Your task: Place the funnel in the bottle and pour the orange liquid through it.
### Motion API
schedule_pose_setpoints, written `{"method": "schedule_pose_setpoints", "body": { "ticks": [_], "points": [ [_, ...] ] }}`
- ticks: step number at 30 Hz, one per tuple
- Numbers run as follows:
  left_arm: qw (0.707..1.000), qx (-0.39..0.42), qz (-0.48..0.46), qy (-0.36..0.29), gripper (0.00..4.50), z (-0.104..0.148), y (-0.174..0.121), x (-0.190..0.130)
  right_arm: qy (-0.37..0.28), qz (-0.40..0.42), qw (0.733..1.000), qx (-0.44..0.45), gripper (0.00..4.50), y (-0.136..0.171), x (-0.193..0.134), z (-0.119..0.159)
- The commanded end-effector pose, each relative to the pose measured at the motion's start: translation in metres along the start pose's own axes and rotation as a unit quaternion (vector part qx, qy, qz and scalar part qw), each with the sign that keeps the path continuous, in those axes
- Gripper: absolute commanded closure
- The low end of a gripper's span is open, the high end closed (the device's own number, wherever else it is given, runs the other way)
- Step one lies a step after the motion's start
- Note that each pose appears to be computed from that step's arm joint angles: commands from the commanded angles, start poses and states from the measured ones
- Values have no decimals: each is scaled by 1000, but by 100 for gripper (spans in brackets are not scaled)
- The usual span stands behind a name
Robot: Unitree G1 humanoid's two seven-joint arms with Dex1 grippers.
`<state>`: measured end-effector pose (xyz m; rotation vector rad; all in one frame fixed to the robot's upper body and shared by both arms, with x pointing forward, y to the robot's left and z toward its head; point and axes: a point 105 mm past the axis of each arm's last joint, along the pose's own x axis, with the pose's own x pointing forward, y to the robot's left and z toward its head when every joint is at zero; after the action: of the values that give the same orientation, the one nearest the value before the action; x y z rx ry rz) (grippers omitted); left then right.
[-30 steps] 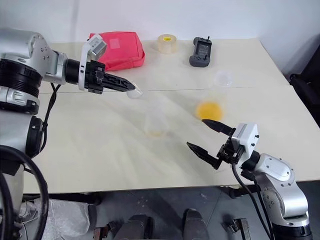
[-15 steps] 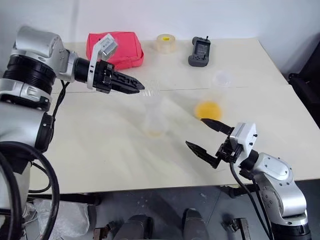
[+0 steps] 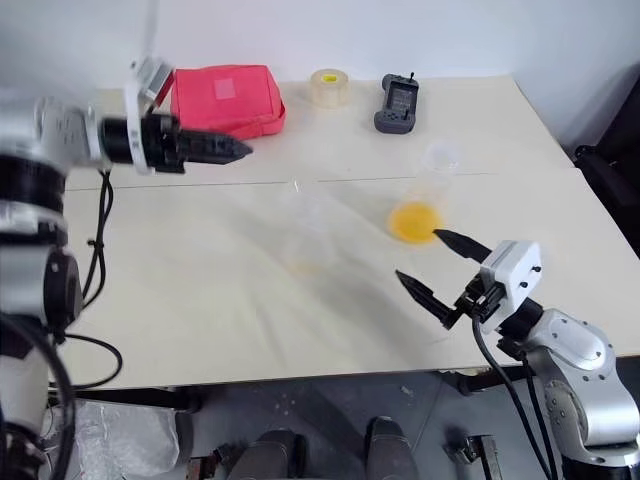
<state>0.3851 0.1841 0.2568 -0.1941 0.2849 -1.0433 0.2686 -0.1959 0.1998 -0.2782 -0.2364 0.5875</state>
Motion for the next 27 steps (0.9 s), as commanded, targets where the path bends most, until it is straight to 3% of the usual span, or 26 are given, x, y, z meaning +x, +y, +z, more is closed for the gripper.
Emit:
{"method": "schedule_pose_setpoints", "body": {
  "ticks": [1, 6, 12, 18, 27],
  "points": [
    [986, 122, 0, -115, 2, 23, -13, -14, -2, -61, 997, -38, 0, -12, -6, 14],
    [962, 164, -60, -211, 2, 2, -25, -28, 4, -74, 996, -41, 0, -12, -6, 17],
    [942, 249, -129, -183, 2, -39, -35, -38, 26, -123, 991, -43, 0, -27, 2, 13],
    [916, 294, -160, -222, 2, -37, -41, -42, 49, -168, 984, -22, 0, -46, 11, 8],
    [921, 272, -145, -239, 2, -47, -33, -48, 52, -177, 982, 35, 0, -62, 35, -1]
  ]
}}
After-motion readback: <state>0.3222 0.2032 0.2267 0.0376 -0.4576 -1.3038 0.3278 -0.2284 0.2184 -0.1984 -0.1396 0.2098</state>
